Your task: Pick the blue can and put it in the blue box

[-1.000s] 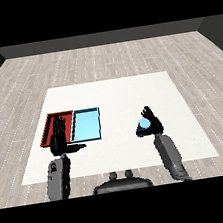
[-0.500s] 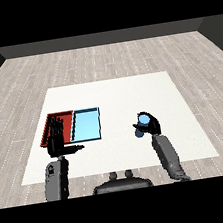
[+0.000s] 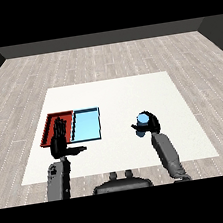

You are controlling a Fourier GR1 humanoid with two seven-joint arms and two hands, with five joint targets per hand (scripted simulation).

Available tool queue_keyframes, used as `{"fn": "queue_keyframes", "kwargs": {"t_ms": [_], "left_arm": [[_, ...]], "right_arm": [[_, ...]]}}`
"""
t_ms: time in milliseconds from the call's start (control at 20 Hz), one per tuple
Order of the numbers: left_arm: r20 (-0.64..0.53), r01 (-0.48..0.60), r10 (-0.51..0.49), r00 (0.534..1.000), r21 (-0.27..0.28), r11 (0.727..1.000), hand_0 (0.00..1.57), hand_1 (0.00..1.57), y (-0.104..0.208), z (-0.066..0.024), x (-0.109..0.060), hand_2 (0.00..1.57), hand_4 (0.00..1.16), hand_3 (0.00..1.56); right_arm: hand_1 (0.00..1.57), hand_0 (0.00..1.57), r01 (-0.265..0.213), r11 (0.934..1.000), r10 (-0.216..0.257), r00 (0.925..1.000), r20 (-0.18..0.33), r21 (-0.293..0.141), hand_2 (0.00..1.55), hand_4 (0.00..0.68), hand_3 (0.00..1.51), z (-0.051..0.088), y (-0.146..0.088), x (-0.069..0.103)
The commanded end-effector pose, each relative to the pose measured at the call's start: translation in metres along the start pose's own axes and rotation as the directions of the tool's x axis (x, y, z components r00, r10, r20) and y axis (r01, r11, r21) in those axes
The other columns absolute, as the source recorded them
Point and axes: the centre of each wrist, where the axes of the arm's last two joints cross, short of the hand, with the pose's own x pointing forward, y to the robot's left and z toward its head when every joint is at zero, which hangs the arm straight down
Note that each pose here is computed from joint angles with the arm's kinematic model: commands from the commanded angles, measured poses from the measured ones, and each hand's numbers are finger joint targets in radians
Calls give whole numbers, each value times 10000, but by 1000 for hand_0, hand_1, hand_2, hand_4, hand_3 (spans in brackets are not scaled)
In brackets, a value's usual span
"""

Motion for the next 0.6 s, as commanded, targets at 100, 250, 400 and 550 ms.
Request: {"fn": "queue_keyframes", "kwargs": {"t_ms": [100,250,400,550], "left_arm": [[-356,176,-198,9992,-623,9979,0,0,-149,-120,40,0,0,0],[-499,-265,213,9985,-1057,9940,0,0,-449,-148,-210,0,0,0],[-1128,-243,115,9936,-1127,9933,0,0,-373,-239,-114,0,0,0],[-1365,-308,78,9906,-1671,9855,0,0,-481,-167,-82,0,0,0]], "right_arm": [[1426,1426,-662,9970,625,9941,887,394,1450,624,1400,6,54,350],[1458,1458,-999,9937,926,9874,1281,518,1455,623,1401,-78,-138,682],[1430,1430,-1202,9920,1098,9717,2093,378,1447,622,1393,-132,101,761],[1435,1435,-1577,9853,1389,9639,2271,664,1447,617,1403,-111,-94,957]]}}
